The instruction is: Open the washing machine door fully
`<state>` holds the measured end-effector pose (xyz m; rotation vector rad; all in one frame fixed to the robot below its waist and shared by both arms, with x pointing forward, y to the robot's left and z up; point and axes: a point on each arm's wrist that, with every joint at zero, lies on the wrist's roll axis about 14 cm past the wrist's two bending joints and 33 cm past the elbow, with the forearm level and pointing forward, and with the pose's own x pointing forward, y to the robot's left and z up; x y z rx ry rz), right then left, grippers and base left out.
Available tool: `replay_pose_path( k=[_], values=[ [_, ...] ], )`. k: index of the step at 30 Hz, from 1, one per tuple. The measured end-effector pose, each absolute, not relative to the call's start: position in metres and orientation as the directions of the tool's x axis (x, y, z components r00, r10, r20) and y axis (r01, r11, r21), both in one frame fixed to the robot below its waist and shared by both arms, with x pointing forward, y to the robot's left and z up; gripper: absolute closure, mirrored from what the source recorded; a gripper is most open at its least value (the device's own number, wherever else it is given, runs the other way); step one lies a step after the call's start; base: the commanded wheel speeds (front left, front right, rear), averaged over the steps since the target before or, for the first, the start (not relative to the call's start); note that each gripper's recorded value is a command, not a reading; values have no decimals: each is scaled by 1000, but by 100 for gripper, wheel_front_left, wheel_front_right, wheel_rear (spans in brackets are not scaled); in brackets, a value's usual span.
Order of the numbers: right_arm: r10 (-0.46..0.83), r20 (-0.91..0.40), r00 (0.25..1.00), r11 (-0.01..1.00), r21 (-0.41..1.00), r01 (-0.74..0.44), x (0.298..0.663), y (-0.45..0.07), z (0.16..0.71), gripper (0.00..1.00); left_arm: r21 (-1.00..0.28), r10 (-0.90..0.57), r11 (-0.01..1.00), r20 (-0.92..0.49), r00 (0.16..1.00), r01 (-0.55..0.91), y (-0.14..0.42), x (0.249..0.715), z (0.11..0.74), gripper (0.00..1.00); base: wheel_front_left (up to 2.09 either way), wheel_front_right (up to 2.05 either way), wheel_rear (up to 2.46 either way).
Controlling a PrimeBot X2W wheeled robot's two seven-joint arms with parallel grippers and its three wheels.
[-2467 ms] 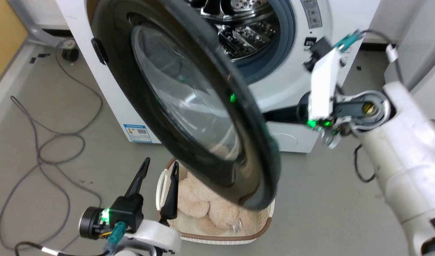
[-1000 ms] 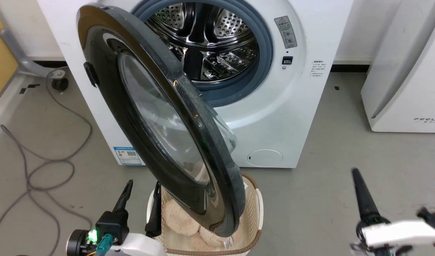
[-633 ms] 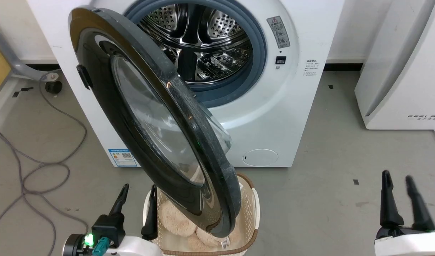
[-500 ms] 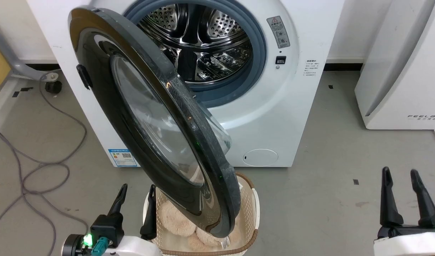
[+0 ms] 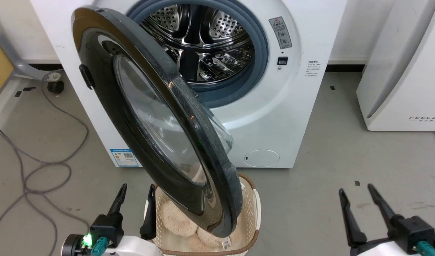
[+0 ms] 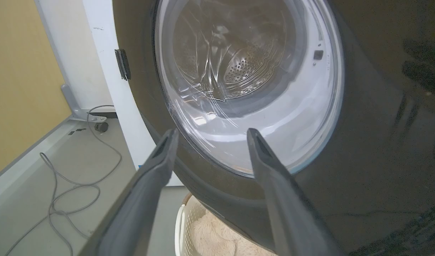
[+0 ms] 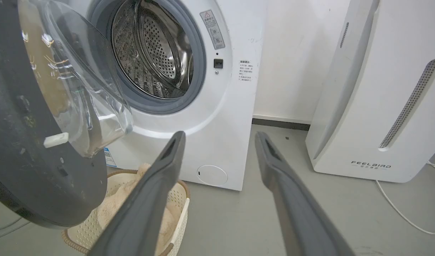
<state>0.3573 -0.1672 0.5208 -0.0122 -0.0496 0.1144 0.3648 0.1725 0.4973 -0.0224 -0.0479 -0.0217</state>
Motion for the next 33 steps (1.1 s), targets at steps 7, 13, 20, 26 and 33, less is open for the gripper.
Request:
replay_pose_path(
  k=[7,13,20,26,33],
  values=[
    [125,-13,992,992,2,-125,355,-163,500,0,-21,-22,1000,45,999,23,172,365,496,0,0,0,0],
    [129,-10,992,992,12,-129,355,-161,498,0,-22,-30,999,45,999,31,171,365,496,100,0,0,0],
    [124,0,992,992,19,-124,354,-163,499,0,-23,-28,999,51,998,30,171,364,498,100,0,0,0],
    [121,5,993,992,27,-121,354,-164,501,0,-45,-20,999,85,996,24,173,365,509,100,0,0,0],
    [118,7,993,992,43,-118,354,-164,501,0,-49,-14,999,203,979,24,172,370,548,100,0,0,0]
  ],
)
